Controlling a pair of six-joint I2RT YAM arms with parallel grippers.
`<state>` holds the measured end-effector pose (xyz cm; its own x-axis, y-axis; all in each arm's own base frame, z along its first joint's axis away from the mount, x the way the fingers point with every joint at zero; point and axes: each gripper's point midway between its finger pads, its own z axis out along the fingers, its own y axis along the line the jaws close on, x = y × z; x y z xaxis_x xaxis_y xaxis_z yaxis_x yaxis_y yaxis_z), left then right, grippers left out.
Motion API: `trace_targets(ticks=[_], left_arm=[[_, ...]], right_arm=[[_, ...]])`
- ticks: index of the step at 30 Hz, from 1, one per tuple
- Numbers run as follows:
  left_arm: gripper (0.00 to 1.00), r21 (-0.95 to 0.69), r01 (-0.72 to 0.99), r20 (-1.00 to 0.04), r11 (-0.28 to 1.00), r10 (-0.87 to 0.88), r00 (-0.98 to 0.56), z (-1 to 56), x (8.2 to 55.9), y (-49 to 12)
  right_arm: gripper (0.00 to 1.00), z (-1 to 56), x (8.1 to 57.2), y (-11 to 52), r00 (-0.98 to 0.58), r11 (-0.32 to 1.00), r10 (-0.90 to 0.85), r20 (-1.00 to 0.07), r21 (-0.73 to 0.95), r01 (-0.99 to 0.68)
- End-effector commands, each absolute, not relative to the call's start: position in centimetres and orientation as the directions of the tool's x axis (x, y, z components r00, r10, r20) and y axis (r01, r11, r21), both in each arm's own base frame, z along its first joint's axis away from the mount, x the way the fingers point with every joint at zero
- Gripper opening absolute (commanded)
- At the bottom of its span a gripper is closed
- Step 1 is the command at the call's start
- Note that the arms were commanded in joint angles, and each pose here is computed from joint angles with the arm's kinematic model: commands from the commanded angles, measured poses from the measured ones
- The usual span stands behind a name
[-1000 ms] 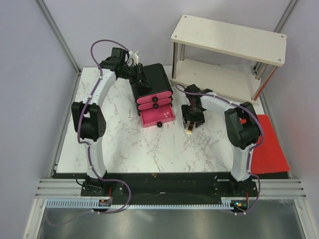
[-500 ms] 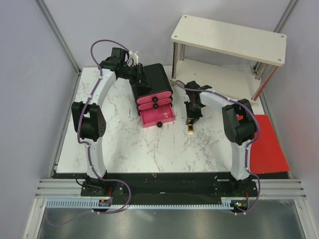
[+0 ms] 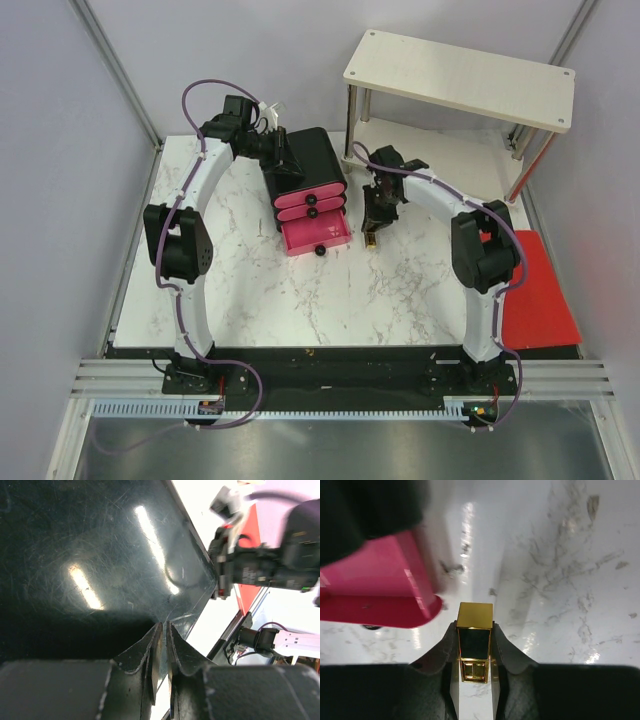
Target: Organize the makeup
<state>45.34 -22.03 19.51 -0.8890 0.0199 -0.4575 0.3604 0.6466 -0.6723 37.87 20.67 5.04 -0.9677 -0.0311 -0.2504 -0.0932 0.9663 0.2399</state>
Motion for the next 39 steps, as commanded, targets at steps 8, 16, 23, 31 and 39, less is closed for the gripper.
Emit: trace_targets(ticks=[8,16,23,31,39], left_arm=[[0.2,-0.477,0.162,-0.14,0.864,0.108,-0.984,7.0,41.2,-16.9],[0.2,-0.479,0.165,-0.144,0.862,0.108,-0.984,7.2,41.3,-17.0],[0.2,-0.477,0.17,-0.147,0.862,0.113,-0.983,7.2,41.2,-16.9],[0.2,-0.479,0.167,-0.143,0.862,0.111,-0.984,7.0,41.2,-16.8],[0.2,-0.479,0.167,-0.149,0.862,0.108,-0.983,7.2,41.4,-16.7]], right_arm=[[0.0,14.1,42.6,28.5,-0.918,0.776,0.196,-0.345,0.626,-0.07],[0.0,13.7,42.5,30.7,-0.903,0.715,0.341,-0.262,0.696,0.068],[0.0,12.3,42.2,32.5,-0.899,0.706,0.379,-0.22,0.697,0.126],[0.29,11.9,42.3,33.3,-0.903,0.711,0.373,-0.214,0.691,0.13],[0.98,12.7,42.5,34.6,-0.911,0.696,0.34,-0.232,0.713,0.078]])
